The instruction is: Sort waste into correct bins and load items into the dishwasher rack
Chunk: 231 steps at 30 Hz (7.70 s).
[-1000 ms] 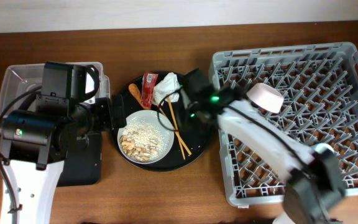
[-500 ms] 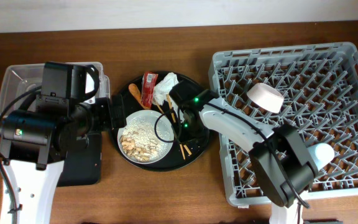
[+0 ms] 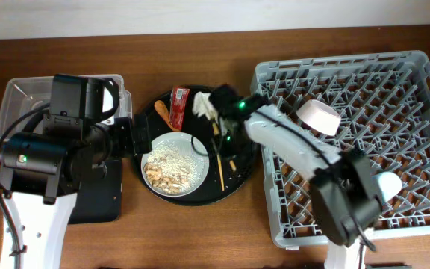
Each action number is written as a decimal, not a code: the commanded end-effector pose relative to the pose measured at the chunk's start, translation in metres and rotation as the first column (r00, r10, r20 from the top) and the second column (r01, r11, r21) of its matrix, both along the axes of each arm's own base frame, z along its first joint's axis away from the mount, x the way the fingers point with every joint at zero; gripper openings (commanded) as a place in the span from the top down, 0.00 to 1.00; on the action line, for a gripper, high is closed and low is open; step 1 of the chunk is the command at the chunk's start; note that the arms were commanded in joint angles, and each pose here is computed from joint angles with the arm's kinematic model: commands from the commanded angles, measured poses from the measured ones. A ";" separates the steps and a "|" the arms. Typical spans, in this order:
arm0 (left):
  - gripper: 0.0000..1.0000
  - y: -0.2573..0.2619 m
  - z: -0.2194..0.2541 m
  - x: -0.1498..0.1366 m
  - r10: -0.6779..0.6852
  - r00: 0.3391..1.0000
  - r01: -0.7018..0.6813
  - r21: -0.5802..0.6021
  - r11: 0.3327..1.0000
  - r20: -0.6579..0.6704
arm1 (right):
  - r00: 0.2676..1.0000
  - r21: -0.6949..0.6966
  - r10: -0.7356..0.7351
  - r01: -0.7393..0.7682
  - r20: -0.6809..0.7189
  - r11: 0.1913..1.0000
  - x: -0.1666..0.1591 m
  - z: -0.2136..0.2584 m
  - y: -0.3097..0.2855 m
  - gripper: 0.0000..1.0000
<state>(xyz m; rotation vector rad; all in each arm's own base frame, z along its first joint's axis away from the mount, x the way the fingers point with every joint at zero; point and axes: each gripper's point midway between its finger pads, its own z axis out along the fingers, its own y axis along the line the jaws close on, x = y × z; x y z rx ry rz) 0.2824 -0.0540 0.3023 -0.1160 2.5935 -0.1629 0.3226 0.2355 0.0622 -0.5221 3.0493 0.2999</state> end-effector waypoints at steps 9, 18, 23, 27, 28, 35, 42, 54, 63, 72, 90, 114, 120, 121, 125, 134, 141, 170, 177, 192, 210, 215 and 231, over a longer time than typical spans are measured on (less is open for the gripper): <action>0.01 0.003 0.005 0.000 0.011 1.000 -0.011 0.001 1.000 0.017 | 0.941 -0.081 -0.292 0.309 0.172 0.947 0.040 0.076 -0.102 0.96; 0.01 0.003 0.005 0.000 0.011 1.000 -0.011 0.001 1.000 0.017 | 0.966 -0.210 -0.238 0.254 0.098 0.944 0.012 0.051 -0.109 0.48; 0.01 0.003 0.005 0.000 0.011 1.000 -0.011 0.001 1.000 0.017 | 0.985 -0.118 -0.074 0.092 0.153 0.989 -0.004 0.057 -0.031 0.46; 0.01 0.003 0.005 0.000 0.011 1.000 -0.011 0.001 1.000 0.017 | 0.980 -0.110 -0.153 0.167 0.127 0.980 -0.006 0.026 0.001 0.58; 0.01 0.003 0.005 0.000 0.010 1.000 -0.011 0.001 1.000 0.017 | 0.982 -0.126 -0.156 0.170 0.110 0.977 -0.007 0.015 0.003 0.62; 0.01 0.003 0.005 0.000 0.011 1.000 -0.011 0.001 1.000 0.017 | 0.988 -0.113 -0.153 0.149 -0.032 0.982 -0.011 -0.050 0.025 0.64; 0.01 0.003 0.005 0.000 0.011 1.000 -0.011 0.001 1.000 0.017 | 0.982 -0.137 -0.189 0.184 -0.026 0.973 -0.007 -0.075 0.023 0.94; 0.01 0.003 0.005 0.000 0.011 1.000 -0.011 0.001 1.000 0.017 | 0.892 -0.058 -0.246 0.288 0.378 0.956 0.019 0.117 -0.063 0.96; 0.01 0.003 0.005 0.000 0.011 1.000 -0.011 0.002 1.000 0.016 | 0.926 -0.275 -0.283 0.349 0.252 0.896 0.006 0.059 -0.134 0.66; 0.01 0.003 0.005 0.000 0.010 1.000 -0.011 0.001 1.000 0.017 | 0.854 0.009 -0.316 0.343 0.413 0.939 0.021 0.159 -0.104 0.29; 0.01 0.003 0.005 0.000 0.011 1.000 -0.011 0.001 1.000 0.017 | 0.475 0.178 -0.200 0.091 0.857 0.980 -0.135 0.321 -0.184 0.02; 0.01 0.003 0.005 0.000 0.011 1.000 -0.011 0.001 1.000 0.017 | 0.110 0.371 -0.382 0.112 0.917 0.922 -0.078 0.096 -0.211 0.02; 0.01 0.003 0.005 0.000 0.011 1.000 -0.011 0.001 1.000 0.017 | 0.111 0.371 -0.382 0.113 0.917 0.922 -0.078 0.095 -0.211 0.02; 0.01 0.003 0.005 0.000 0.011 1.000 -0.011 0.001 1.000 0.017 | 0.111 0.371 -0.382 0.113 0.917 0.922 -0.078 0.095 -0.211 0.02; 0.01 -0.010 0.024 0.032 -0.007 0.987 0.016 -0.054 0.998 0.161 | 0.111 0.371 -0.382 0.113 0.917 0.922 -0.078 0.095 -0.211 0.02; 0.23 -0.116 -0.129 0.154 -0.189 0.982 0.188 -0.063 0.980 -0.001 | 0.111 0.371 -0.382 0.113 0.917 0.922 -0.078 0.095 -0.211 0.02; 0.40 -0.118 -0.250 0.186 -0.167 0.978 0.183 0.130 0.975 -0.121 | 0.111 0.371 -0.382 0.113 0.917 0.922 -0.078 0.095 -0.211 0.02; 0.64 -0.090 -0.197 0.203 -0.033 0.999 0.038 0.169 0.985 -0.027 | 0.111 0.371 -0.382 0.113 0.917 0.922 -0.078 0.095 -0.211 0.02; 0.41 -0.092 -0.272 0.214 0.046 0.994 -0.029 0.168 0.985 -0.096 | 0.111 0.371 -0.382 0.113 0.917 0.922 -0.078 0.095 -0.211 0.02; 1.00 -0.094 -0.291 0.209 0.038 0.988 -0.013 0.167 0.986 -0.148 | 0.111 0.371 -0.382 0.113 0.917 0.922 -0.078 0.095 -0.211 0.02; 1.00 0.058 -0.126 0.189 0.429 0.903 -0.429 0.065 0.901 0.017 | 0.111 0.371 -0.382 0.113 0.917 0.922 -0.078 0.095 -0.211 0.02; 1.00 0.124 -0.131 0.185 0.553 0.833 -0.553 0.068 0.831 0.009 | 0.111 0.371 -0.382 0.113 0.917 0.922 -0.078 0.095 -0.211 0.02; 0.35 -0.139 -0.216 0.210 -0.363 0.931 0.362 0.177 0.915 -0.031 | 0.111 0.371 -0.382 0.113 0.917 0.922 -0.078 0.095 -0.211 0.02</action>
